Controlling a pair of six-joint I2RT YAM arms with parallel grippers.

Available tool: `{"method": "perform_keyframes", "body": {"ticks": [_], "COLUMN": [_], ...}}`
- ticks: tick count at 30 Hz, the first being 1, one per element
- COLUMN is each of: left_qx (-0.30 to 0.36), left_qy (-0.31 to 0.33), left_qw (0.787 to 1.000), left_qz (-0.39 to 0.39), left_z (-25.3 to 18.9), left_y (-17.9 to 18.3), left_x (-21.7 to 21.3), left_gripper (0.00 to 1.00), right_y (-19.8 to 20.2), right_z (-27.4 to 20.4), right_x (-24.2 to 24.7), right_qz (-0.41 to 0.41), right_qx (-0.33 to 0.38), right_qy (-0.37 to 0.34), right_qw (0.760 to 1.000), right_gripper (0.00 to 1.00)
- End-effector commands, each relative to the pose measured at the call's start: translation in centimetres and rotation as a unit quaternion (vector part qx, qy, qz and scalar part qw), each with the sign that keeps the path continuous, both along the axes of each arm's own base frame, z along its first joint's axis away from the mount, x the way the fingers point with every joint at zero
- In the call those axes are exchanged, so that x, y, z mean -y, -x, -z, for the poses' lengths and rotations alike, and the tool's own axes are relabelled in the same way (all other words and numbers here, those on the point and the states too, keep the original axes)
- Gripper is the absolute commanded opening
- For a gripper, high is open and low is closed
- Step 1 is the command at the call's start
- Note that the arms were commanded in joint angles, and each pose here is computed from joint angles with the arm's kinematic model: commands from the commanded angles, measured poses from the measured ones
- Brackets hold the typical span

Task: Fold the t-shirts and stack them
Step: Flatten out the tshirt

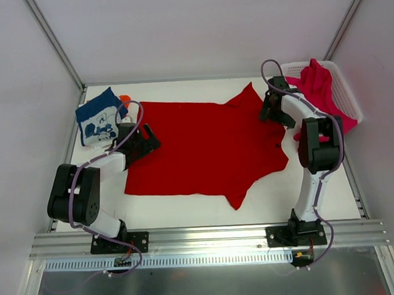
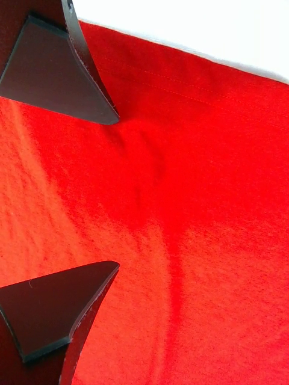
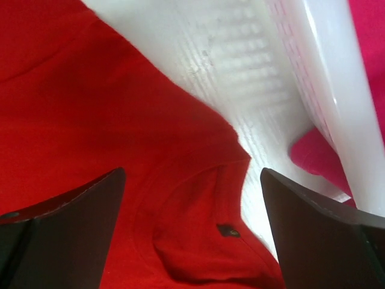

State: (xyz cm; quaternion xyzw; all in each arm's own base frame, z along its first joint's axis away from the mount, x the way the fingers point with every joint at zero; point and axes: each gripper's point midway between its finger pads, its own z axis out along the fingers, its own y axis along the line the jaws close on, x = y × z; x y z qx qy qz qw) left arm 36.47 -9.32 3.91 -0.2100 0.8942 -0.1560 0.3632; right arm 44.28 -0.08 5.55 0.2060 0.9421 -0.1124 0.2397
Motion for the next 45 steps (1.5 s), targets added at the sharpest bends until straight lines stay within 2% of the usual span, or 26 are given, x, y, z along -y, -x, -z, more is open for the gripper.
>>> {"method": "perform_keyframes", "body": {"ticks": [1,3,8,11,12,14,18,20,21,24,33,45], "left_qx": [0.028,0.029,0.035,0.037,0.036,0.036,0.034,0.033,0.032,0.032,0.030,0.024], "left_qy": [0.012,0.013,0.014,0.017,0.017,0.027,0.031,0.031,0.030,0.027,0.028,0.032], "left_qw": [1.000,0.999,0.999,0.999,0.999,0.999,0.999,0.999,0.999,0.999,0.999,0.999], "left_qz": [-0.007,-0.006,-0.008,-0.008,-0.009,-0.001,0.002,0.002,0.002,0.002,0.002,0.003], "left_z": [-1.6,-1.7,-2.0,-2.1,-2.1,-2.1,-1.9,-1.8,-1.8,-1.7,-1.6,-1.1], "left_y": [-0.6,-0.5,-0.5,-0.5,-0.5,-0.4,-0.3,-0.3,-0.3,-0.3,-0.6,-0.7], "left_x": [-0.1,-0.1,-0.1,-0.1,-0.1,0.3,0.6,0.6,0.6,0.5,0.5,0.7], "left_gripper": [0.99,0.99,0.99,0.99,0.99,0.99,0.99,0.99,0.99,0.99,0.99,0.99], "right_y": [1.5,1.3,-0.5,-2.7,-3.6,-6.2,-10.3,-12.1,-12.9,-14.4,-14.4,-16.0], "right_z": [-3.7,-6.1,-10.8,-13.0,-13.3,-12.9,-10.4,-8.3,-8.0,-5.8,-1.1,-0.7], "right_x": [6.5,6.0,0.5,-3.2,-5.3,-7.4,-12.9,-14.6,-15.2,-16.1,-16.2,-16.7], "right_qz": [0.059,0.051,-0.032,-0.087,-0.116,-0.130,-0.166,-0.163,-0.156,-0.133,-0.110,-0.108], "right_qx": [0.001,0.035,0.120,0.161,0.173,0.178,0.164,0.157,0.162,0.158,0.142,0.157], "right_qy": [0.068,0.066,0.023,-0.020,-0.062,-0.107,-0.230,-0.257,-0.277,-0.302,-0.304,-0.315], "right_qw": [0.996,0.996,0.992,0.983,0.976,0.970,0.945,0.940,0.934,0.931,0.935,0.930], "right_gripper": [1.00,0.99,0.99,0.99,0.99,0.98,0.87,0.86,0.81,0.76,0.75,0.72]}}
